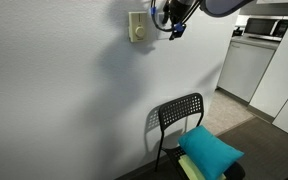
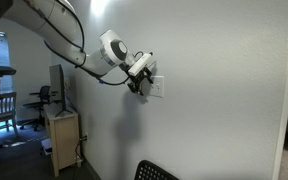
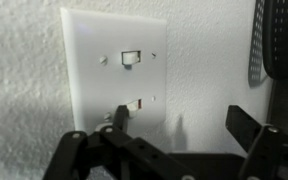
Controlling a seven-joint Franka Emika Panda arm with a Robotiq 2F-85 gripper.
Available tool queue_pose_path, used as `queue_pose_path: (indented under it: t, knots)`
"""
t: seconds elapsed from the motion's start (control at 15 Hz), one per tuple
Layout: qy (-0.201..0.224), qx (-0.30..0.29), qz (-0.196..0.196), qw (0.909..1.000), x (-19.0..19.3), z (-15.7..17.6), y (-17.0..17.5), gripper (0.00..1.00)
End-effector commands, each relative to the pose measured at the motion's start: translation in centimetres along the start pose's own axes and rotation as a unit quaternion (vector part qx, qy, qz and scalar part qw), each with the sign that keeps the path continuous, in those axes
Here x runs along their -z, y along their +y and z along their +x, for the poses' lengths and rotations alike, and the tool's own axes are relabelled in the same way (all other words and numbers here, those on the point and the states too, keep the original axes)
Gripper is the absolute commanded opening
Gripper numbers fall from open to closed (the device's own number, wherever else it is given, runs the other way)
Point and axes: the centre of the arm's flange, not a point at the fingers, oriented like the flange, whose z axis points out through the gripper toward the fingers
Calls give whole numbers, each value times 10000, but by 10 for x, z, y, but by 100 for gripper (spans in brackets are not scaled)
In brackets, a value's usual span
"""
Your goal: Turn off the left light switch
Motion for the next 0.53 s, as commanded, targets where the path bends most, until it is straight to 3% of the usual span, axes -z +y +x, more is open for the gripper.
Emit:
queue_pose_path:
  t: [0.0, 0.47]
  knots:
    - [-122, -140, 191, 9996, -30, -15, 0, 100]
    - [-39, -311, 420, 9986, -48, -17, -9, 100]
